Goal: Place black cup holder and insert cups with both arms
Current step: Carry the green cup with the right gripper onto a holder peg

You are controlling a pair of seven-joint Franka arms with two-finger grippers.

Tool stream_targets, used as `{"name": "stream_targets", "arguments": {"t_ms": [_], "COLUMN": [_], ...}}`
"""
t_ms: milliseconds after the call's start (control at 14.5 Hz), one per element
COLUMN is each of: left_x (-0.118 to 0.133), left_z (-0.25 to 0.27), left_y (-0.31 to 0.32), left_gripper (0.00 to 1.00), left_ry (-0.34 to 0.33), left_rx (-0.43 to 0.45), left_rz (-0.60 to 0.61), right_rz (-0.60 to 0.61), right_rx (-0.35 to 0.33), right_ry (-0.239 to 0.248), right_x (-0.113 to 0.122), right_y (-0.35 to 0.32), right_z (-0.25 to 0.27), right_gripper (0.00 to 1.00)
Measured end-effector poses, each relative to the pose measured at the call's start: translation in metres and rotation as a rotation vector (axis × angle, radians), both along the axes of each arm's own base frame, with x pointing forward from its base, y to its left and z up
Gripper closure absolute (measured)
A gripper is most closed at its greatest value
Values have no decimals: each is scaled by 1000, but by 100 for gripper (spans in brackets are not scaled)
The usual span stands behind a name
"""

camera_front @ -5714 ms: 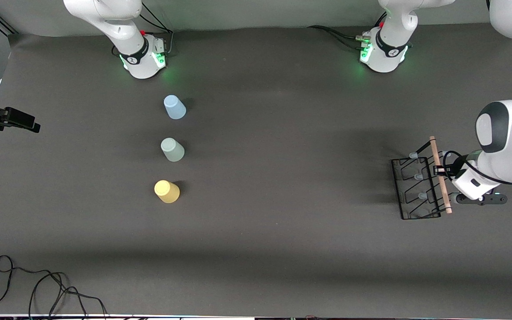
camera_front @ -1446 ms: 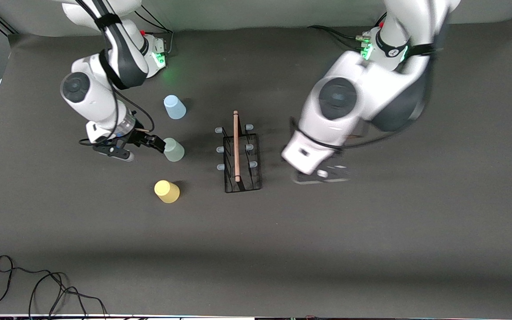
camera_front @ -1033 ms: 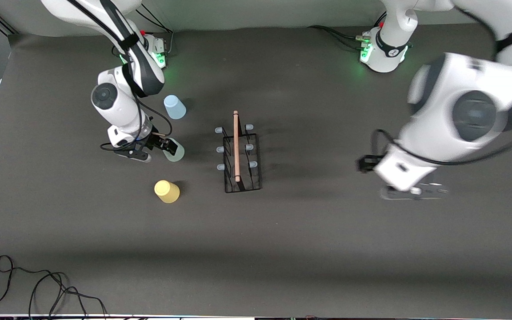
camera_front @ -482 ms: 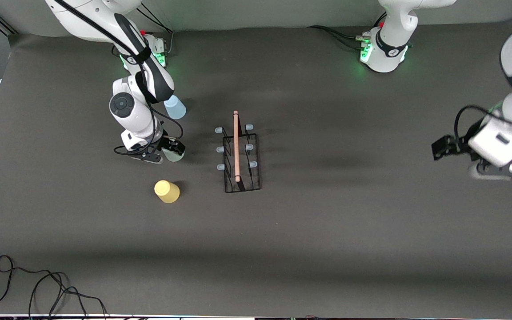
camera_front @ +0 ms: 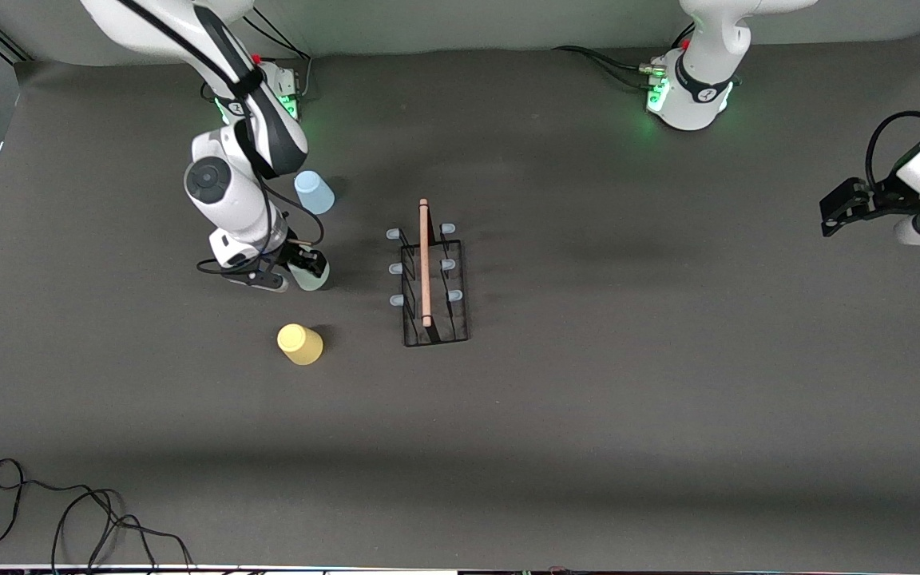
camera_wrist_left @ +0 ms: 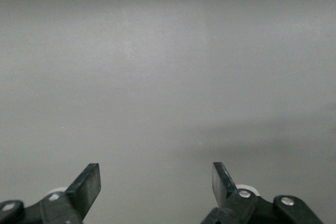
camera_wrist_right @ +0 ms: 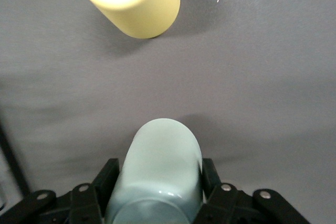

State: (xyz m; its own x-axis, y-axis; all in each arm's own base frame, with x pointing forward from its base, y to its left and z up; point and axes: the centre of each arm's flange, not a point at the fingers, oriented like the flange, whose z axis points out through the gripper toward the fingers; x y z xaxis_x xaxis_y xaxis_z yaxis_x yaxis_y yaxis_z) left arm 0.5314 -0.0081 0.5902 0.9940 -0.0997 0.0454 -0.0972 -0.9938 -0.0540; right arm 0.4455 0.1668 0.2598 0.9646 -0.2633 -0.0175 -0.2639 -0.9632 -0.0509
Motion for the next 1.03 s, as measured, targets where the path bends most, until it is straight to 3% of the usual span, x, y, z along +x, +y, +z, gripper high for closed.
{"name": "stream_targets", "arguments": {"t_ms": [207,413,620,1033], "left_x": [0,-1,-2,7], "left_z": [0,7,9,-6], "left_y": [-2,-3,-5,-4], "left_gripper": [5,0,0,0], "left_ry": [-1,-16,-21,-1], "left_rx": [0,1,2,1], "left_rz": [-4,-18,-31,-36], "right_rz": [-6,-85,-161,-231], "right_rx": [18,31,46,27], "right_ry": [14,23,12,40], "right_x": [1,4,4,-7], "right_y": [1,8,54,160], "right_z": [64,120,157,139], "right_gripper": [31,31,31,31]}}
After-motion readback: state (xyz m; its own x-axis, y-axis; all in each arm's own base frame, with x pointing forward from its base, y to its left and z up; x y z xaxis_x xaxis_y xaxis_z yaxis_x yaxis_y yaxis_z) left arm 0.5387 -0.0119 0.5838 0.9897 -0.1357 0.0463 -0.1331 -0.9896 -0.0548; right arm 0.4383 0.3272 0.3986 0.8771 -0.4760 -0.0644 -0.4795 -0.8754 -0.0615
